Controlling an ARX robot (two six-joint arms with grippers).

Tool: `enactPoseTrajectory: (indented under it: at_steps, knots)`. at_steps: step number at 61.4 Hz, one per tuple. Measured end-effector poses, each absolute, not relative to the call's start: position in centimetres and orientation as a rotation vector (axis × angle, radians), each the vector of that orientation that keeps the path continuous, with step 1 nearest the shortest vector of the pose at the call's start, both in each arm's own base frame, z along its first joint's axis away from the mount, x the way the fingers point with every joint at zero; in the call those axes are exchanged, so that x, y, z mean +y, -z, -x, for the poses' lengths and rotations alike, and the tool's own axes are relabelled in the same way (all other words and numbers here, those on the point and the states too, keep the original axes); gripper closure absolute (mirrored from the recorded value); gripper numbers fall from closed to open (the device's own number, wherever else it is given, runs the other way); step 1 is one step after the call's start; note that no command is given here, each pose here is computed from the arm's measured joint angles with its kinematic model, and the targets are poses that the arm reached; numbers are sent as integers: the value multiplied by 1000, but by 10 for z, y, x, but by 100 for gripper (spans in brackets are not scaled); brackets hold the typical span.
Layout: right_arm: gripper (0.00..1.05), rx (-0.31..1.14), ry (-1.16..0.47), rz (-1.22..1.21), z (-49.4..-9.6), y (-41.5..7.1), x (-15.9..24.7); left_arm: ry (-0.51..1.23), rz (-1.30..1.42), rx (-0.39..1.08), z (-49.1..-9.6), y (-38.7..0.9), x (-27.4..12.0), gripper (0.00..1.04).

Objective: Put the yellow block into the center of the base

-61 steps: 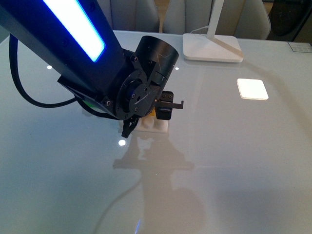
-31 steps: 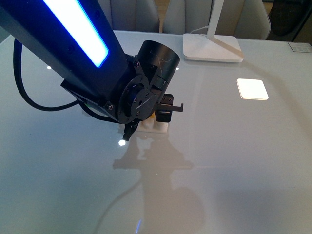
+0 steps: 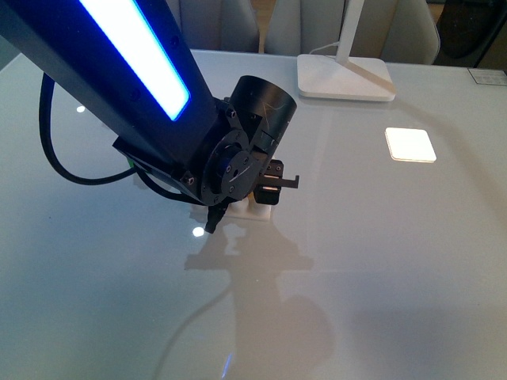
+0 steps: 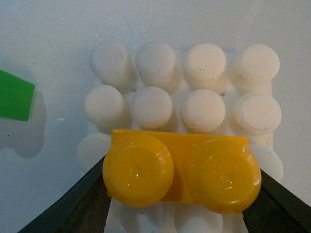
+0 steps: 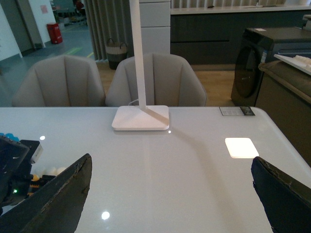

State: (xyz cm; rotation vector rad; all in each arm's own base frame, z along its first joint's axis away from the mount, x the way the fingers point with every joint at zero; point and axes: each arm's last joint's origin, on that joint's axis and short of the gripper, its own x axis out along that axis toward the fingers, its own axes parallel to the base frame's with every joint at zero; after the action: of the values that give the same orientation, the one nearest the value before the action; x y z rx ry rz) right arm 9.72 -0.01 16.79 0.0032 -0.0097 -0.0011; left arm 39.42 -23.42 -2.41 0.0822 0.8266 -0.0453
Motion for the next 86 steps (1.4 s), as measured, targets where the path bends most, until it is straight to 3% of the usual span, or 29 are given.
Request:
enactPoseTrajectory:
  at_steps: [66, 80, 86]
  knots:
    - [9, -10, 1, -3, -97, -168, 0, 70, 5, 838, -396, 30, -224, 41]
    - [9, -10, 1, -3, -97, -168, 0, 64, 17, 847, -395, 26, -216, 6]
    - [9, -10, 1, -3, -97, -168, 0, 64, 23, 854, -393, 25, -212, 8]
